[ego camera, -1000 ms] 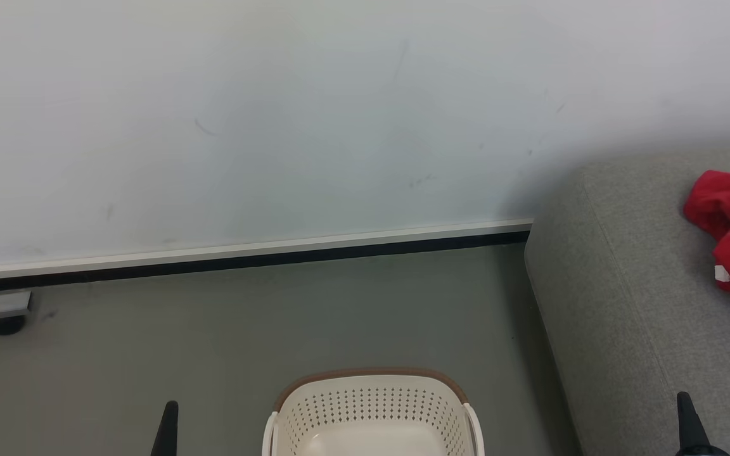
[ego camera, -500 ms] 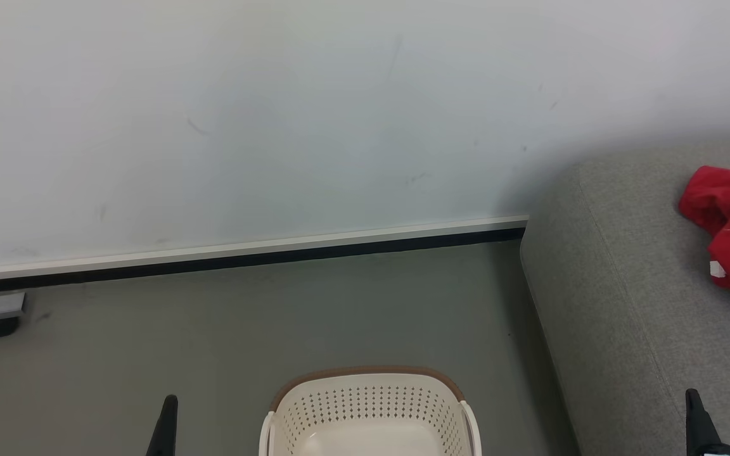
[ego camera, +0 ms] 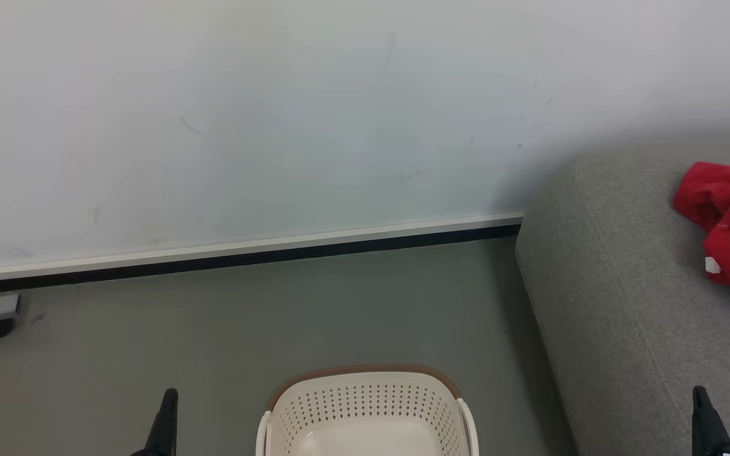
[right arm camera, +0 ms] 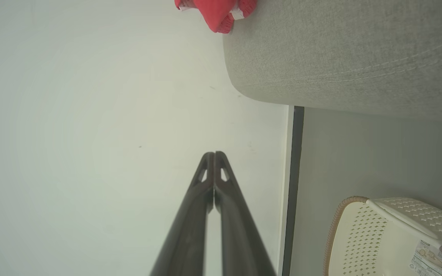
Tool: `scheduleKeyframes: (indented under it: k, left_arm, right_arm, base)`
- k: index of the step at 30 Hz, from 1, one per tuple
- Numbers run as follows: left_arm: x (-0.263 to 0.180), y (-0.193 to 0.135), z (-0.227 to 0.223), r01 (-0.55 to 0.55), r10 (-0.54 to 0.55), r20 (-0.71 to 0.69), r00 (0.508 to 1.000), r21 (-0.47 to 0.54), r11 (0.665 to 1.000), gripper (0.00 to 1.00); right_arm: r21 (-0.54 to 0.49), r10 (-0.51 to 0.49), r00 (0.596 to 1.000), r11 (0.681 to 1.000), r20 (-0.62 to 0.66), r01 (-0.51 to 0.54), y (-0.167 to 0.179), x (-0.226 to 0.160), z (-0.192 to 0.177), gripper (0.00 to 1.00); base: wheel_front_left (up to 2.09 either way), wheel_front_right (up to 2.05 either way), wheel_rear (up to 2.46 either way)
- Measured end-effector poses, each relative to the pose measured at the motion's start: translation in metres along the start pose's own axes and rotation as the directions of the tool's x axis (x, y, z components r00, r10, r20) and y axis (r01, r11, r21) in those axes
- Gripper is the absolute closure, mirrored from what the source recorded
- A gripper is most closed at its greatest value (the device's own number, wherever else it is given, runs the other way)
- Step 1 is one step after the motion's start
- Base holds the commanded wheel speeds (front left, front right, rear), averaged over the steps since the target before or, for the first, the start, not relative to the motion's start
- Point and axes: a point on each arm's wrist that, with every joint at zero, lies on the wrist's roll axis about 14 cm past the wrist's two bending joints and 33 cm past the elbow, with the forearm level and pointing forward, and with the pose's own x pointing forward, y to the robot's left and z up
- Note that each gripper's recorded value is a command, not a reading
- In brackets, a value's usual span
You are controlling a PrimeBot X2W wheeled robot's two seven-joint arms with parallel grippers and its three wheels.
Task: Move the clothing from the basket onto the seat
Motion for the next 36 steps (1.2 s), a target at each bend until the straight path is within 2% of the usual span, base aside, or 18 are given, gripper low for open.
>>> scheduleKeyframes:
  k: [19,36]
  left_arm:
    - [0.007,-0.004,-0.006,0.016,-0.019,-0.026,0.999,-0.123,0.992,1.0]
    - [0.007,-0.004,-0.006,0.016,-0.019,-0.026,0.999,-0.123,0.992,1.0]
  right_arm:
    - [0.138,0.028,0.999,0.99,0.024,-0.031,0.006,-0.002,0.011,1.0]
    - [0.138,0.029,0.999,0.99,0.023,-0.032,0.006,-0.002,0.011,1.0]
  base:
    - [0.0,0.0,0.0]
    - [0.0,0.0,0.0]
